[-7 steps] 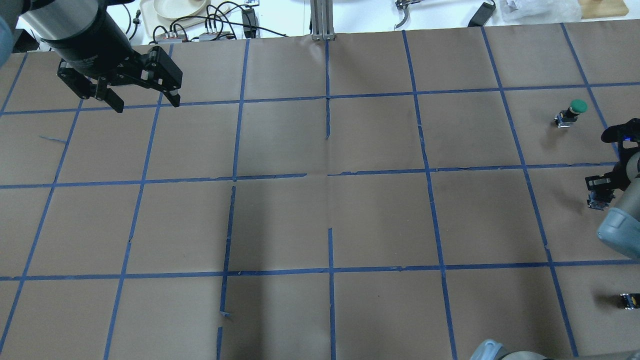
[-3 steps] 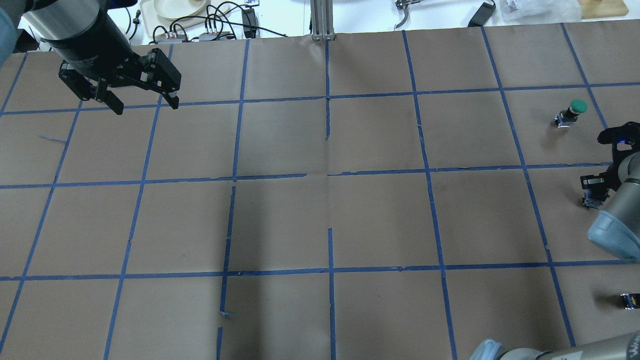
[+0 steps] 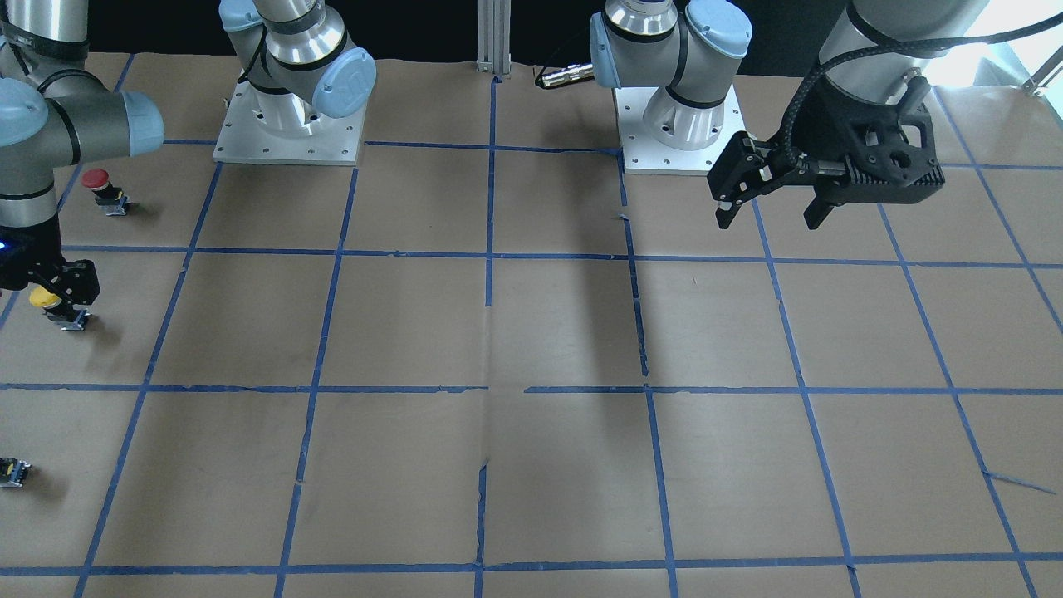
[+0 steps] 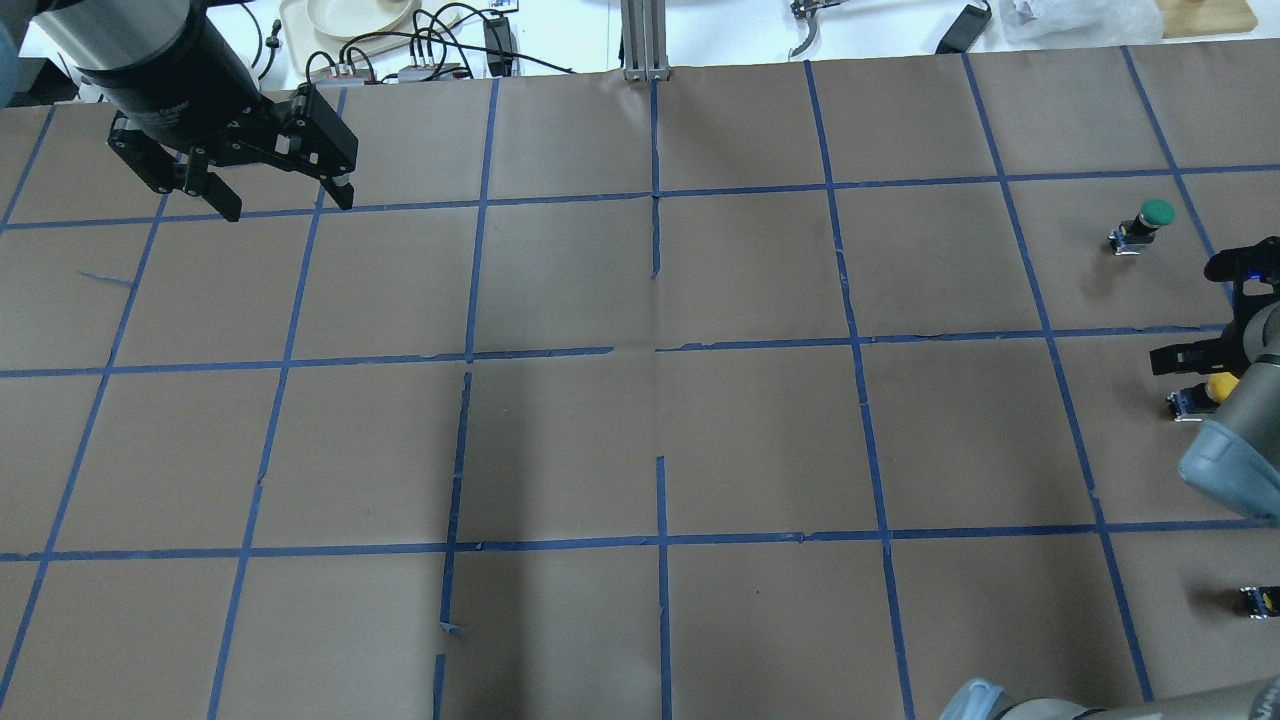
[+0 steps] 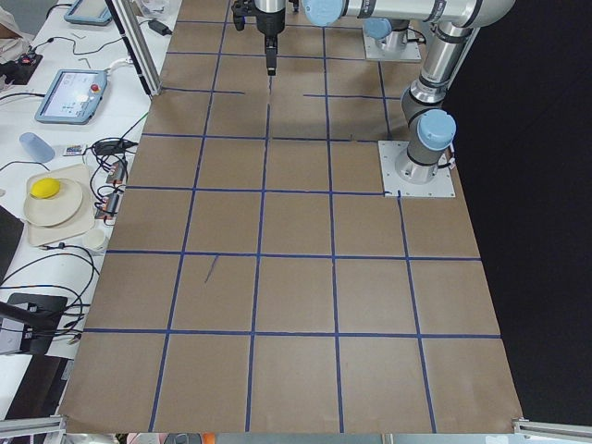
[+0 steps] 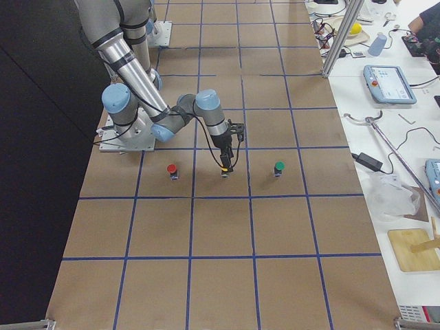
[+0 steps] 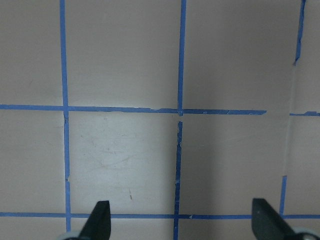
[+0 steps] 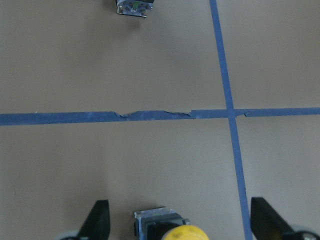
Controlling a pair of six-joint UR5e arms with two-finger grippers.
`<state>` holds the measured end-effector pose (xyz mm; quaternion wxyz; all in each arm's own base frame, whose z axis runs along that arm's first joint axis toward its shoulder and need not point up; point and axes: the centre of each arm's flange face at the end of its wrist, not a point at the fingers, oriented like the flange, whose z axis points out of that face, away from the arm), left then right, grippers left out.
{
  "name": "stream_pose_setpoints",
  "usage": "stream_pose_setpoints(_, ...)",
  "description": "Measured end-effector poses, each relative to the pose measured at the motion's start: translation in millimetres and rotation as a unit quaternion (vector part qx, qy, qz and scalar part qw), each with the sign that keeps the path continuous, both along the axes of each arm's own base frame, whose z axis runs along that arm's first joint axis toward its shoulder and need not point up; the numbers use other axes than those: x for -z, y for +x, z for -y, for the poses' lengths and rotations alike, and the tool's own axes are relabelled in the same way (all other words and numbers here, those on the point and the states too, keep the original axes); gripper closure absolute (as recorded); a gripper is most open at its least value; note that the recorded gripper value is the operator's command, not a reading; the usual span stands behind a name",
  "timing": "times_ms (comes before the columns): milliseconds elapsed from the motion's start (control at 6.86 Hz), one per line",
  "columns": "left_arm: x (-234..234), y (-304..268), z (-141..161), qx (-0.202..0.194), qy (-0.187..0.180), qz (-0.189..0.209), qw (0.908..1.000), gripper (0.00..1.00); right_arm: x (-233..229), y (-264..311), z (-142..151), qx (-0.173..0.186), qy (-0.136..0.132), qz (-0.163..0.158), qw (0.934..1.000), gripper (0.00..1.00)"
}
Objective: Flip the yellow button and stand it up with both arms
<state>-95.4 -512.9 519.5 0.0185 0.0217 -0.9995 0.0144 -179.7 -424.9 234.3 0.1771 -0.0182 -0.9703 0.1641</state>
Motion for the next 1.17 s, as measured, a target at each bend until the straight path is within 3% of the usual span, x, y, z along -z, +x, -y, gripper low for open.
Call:
stream_pose_setpoints(583, -5, -1, -2, 0.003, -0.006, 0.001, 1.0, 0.0, -78, 13, 10, 0.059, 0.04, 0.073, 0.9948, 0.0)
stream_pose_setpoints(875, -6, 5, -1, -0.003, -0.007, 0.015, 0.9999, 0.0, -142, 35, 28, 0.093, 0.074, 0.115, 0.9862, 0.0)
stream_pose_setpoints(1167, -5, 6, 0, -0.024, -0.007, 0.015, 0.9996, 0.0, -203, 73, 27, 0.134, 0.114, 0.151, 0.9727, 0.0)
